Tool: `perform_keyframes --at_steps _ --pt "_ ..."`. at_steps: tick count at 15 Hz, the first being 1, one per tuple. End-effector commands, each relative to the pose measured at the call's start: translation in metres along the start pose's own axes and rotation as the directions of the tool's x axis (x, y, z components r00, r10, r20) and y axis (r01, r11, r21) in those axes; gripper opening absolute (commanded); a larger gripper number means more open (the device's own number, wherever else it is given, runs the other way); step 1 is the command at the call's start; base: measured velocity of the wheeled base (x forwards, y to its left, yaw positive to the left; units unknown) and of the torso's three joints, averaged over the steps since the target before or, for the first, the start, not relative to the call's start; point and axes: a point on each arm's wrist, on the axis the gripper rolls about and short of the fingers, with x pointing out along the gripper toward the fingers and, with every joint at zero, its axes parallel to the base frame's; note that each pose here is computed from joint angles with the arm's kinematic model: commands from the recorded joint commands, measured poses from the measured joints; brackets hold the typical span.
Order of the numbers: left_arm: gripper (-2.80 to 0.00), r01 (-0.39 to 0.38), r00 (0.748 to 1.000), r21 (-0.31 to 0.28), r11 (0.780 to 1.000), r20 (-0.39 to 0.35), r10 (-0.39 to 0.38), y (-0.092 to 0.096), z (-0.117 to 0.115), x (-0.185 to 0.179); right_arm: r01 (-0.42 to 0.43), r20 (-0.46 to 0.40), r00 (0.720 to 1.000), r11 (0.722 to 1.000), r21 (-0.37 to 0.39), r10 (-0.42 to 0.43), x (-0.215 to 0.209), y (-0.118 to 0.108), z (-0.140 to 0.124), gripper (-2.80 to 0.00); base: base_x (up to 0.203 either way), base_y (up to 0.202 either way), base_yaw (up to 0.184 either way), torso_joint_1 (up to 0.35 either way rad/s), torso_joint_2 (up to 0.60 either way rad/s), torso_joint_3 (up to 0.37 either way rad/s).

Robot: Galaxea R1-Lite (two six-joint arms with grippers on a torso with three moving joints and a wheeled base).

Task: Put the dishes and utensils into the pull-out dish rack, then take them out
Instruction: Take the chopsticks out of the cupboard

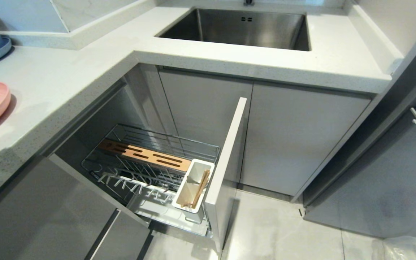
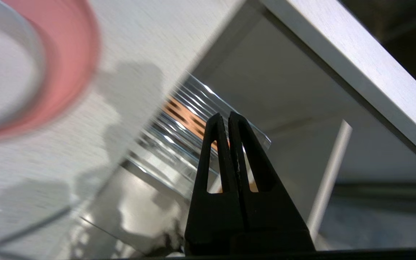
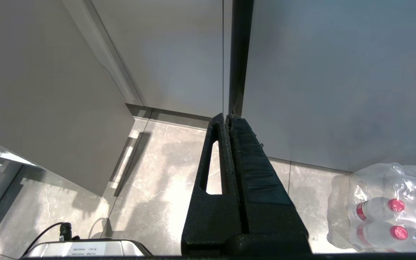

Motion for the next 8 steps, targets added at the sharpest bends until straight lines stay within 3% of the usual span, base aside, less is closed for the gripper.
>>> perform_keyframes --at_steps 1,4,8 --pt "-2.8 0.062 0.994 -0.014 0.998 -0.085 -0.063 -0.005 -0.008 0.008 0.0 -0.002 1.0 1.0 0.0 0.0 0.0 0.0 0.0 -2.8 0.0 0.0 0.0 0.0 0.0 0.0" --pt "-2.8 0.092 0.943 -0.031 0.995 -0.318 -0.097 -0.023 -0.027 0.052 0.0 -0.002 1.0 1.0 0.0 0.0 0.0 0.0 0.0 -2.8 0.0 0.0 0.0 0.0 0.0 0.0" --pt "-2.8 0.053 0.826 -0.027 0.998 -0.56 -0.059 -0.049 -0.058 0.113 0.0 -0.002 1.0 1.0 0.0 0.0 0.0 0.0 0.0 -2.8 0.0 0.0 0.0 0.0 0.0 0.0"
